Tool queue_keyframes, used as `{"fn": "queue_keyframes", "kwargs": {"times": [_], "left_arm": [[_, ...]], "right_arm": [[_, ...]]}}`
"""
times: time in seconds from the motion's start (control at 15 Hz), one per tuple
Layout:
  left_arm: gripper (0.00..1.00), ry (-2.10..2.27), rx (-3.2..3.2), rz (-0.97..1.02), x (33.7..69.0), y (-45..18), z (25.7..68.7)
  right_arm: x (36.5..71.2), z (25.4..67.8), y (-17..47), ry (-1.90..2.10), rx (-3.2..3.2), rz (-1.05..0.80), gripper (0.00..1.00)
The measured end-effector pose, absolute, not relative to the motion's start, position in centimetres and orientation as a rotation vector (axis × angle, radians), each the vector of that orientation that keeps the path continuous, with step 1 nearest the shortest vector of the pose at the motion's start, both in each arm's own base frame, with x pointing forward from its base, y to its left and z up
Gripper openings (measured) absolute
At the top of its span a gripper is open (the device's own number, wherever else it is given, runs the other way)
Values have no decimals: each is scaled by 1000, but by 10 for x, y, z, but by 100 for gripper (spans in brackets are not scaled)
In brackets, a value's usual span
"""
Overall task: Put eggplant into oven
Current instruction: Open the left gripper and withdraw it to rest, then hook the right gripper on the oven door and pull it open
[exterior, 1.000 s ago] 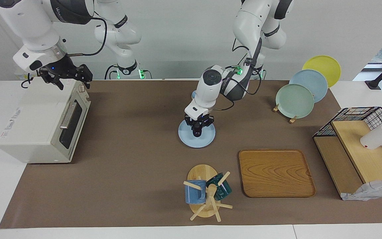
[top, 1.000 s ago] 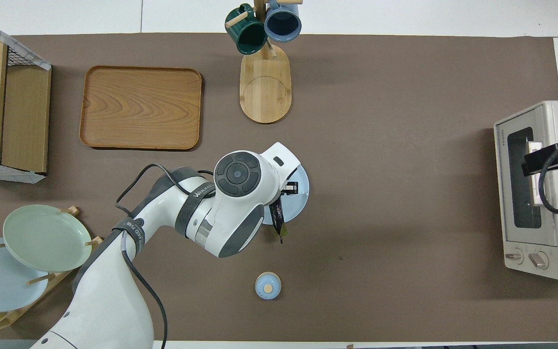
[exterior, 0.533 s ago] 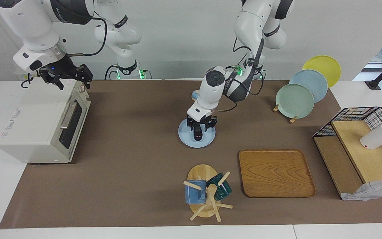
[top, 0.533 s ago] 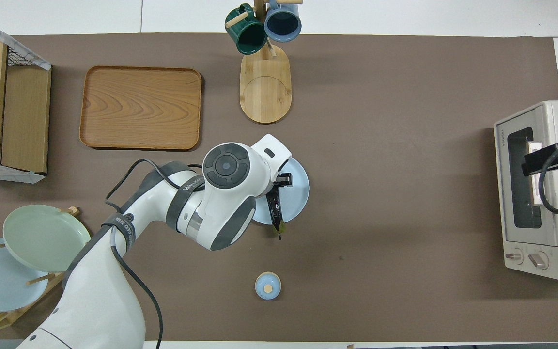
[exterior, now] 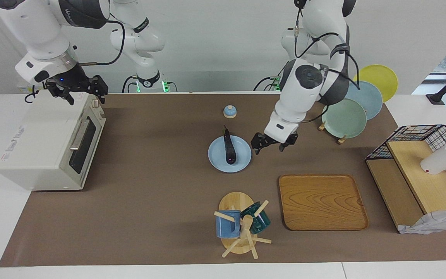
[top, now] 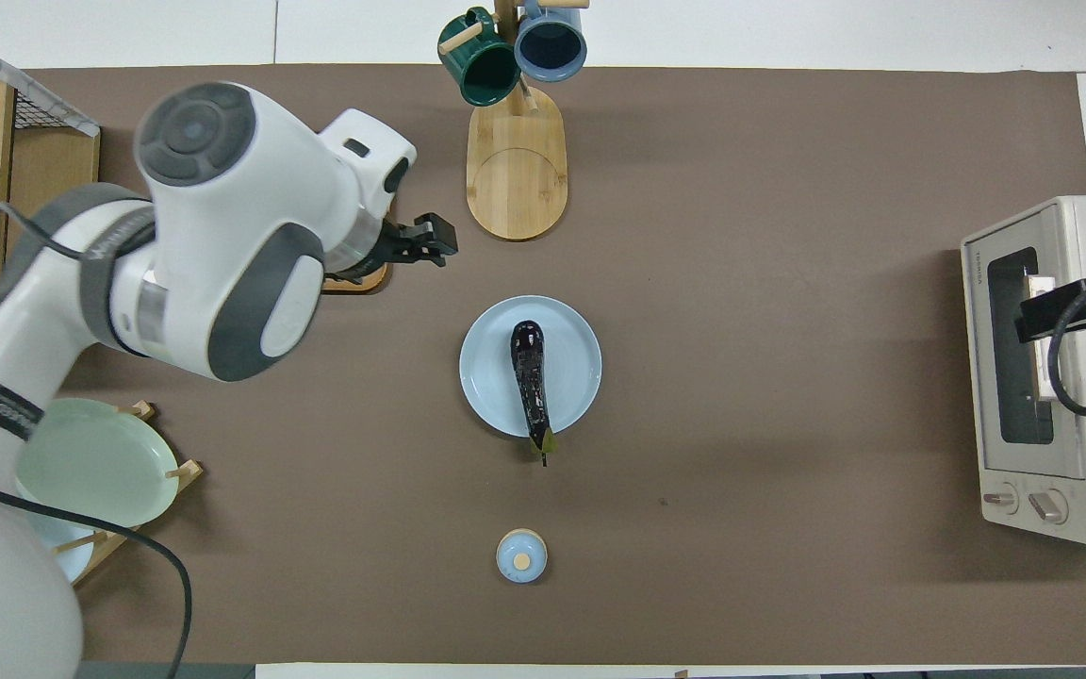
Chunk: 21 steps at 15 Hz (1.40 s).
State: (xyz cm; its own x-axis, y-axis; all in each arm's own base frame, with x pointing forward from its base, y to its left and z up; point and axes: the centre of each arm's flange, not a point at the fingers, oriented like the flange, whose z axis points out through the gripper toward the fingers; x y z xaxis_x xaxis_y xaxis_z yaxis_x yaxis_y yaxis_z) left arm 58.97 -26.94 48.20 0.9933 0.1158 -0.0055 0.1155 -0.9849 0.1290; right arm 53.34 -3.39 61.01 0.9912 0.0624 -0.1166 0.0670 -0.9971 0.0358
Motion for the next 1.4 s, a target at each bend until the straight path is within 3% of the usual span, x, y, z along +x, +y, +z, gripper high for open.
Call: {"fn": "queue_keyframes", "kwargs": {"times": [0.27, 0.53, 0.8, 1.13, 1.4], "left_arm": [[100, 108, 3028, -26, 601, -185, 523], [100, -31, 3042, -74, 590, -87, 564], [100, -70, 3074, -101, 570, -63, 582], [100, -123, 3092, -153, 542, -82, 580], [100, -124, 3099, -179, 523, -82, 577]], "right_arm": [[533, 610, -34, 101, 3095, -179, 100], [533, 610, -34, 101, 3095, -179, 100], [533, 610, -39, 85, 3096, -176, 100], [546, 603, -42, 110, 3092, -31, 50], [551, 552, -58, 141, 3074, 60, 8]]}}
